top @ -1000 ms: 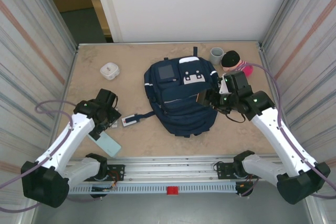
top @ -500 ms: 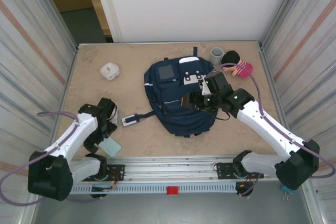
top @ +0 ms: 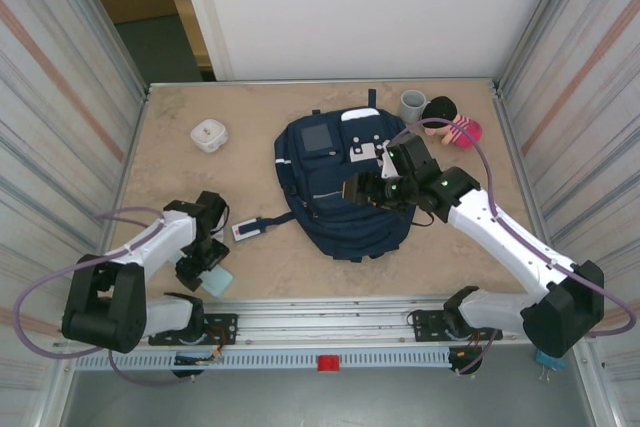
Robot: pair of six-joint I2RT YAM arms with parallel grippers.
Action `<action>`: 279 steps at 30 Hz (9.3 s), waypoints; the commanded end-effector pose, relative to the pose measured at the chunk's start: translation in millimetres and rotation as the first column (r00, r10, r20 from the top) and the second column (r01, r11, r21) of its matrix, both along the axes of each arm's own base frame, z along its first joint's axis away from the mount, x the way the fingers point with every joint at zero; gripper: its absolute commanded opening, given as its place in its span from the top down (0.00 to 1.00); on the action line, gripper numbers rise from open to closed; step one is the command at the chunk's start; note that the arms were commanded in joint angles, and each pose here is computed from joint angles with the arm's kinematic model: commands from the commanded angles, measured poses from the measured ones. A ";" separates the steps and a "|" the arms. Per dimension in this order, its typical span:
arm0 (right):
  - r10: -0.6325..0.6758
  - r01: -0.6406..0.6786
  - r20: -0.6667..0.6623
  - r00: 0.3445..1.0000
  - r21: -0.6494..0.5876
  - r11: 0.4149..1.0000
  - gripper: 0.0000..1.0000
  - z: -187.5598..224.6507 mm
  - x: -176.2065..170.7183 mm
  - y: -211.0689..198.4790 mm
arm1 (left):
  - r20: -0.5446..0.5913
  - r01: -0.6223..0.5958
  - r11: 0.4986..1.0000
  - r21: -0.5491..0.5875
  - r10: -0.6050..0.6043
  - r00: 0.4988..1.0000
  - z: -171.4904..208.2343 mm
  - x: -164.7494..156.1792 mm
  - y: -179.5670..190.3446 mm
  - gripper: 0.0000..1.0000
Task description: Pack the student bag
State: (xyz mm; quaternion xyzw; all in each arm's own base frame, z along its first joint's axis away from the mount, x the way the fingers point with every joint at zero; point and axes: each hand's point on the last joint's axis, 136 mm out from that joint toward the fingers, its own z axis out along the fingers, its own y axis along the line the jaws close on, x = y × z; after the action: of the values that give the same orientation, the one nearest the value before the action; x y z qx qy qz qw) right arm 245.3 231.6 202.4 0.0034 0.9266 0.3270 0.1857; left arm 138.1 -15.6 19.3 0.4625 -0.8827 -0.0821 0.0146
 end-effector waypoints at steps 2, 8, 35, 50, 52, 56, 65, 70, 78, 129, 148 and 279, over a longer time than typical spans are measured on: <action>-0.007 0.007 0.005 1.000 0.012 1.000 0.26 2.6 3.8 4.5 | 0.008 -0.031 1.000 -0.006 0.031 0.999 1.7 1.4 -0.2 0.35; 0.005 -0.006 0.023 1.000 0.040 0.999 0.27 5.4 4.9 9.0 | 0.068 -0.081 0.995 -0.053 0.084 0.994 24.3 1.8 -6.4 0.41; 0.366 -0.400 0.164 0.916 0.316 0.860 0.22 1.8 -57.5 143.2 | 0.518 0.102 0.846 -0.524 0.221 0.826 142.2 88.3 -141.1 0.47; 0.385 -0.441 0.241 0.891 0.255 0.861 0.28 -13.6 -47.1 173.8 | 0.544 0.147 0.786 -0.600 0.266 0.796 159.4 98.2 -166.2 0.46; 0.389 -0.448 0.251 0.886 0.254 0.857 0.31 -12.8 -46.4 176.5 | 0.547 0.151 0.782 -0.605 0.271 0.792 161.0 99.0 -167.9 0.46; 0.391 -0.452 0.261 0.883 0.246 0.857 0.38 -13.3 -44.7 180.2 | 0.549 0.156 0.770 -0.618 0.282 0.787 163.0 100.7 -172.0 0.46; 0.365 -0.432 0.282 0.887 0.233 0.871 0.61 -13.2 -36.9 180.1 | 0.552 0.169 0.751 -0.638 0.292 0.781 167.0 103.2 -177.2 0.45; 0.307 -0.388 0.308 0.900 0.249 0.888 0.74 -0.9 -28.1 164.8 | 0.582 0.192 0.789 -0.584 0.242 0.776 167.0 102.5 -170.3 0.33; 0.164 -0.262 0.298 0.940 0.328 0.907 0.78 26.7 -2.3 104.4 | 0.713 0.335 0.899 -0.284 -0.035 0.700 186.7 107.8 -143.8 0.23; -0.353 0.304 0.067 0.933 0.377 0.875 0.76 39.4 29.1 -140.3 | 0.138 0.573 -0.517 0.636 -0.654 -0.744 91.3 197.2 -360.3 0.36; -0.535 0.492 0.031 0.844 0.351 0.796 0.76 51.4 9.9 -180.5 | 0.517 0.749 0.018 0.662 -0.735 -0.440 223.2 202.4 -330.0 1.00; 0.096 -0.111 0.095 0.991 0.159 0.981 0.29 8.2 9.7 73.8 | 0.414 0.831 0.545 -0.112 -0.735 0.538 13.8 87.9 -139.1 0.14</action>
State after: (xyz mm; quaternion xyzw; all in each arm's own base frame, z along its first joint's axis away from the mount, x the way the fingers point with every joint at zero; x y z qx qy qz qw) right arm 257.5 305.1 202.5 -0.0288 0.8916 0.4089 0.1925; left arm 242.7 -154.8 38.3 0.0152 -0.9832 0.1346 -0.1219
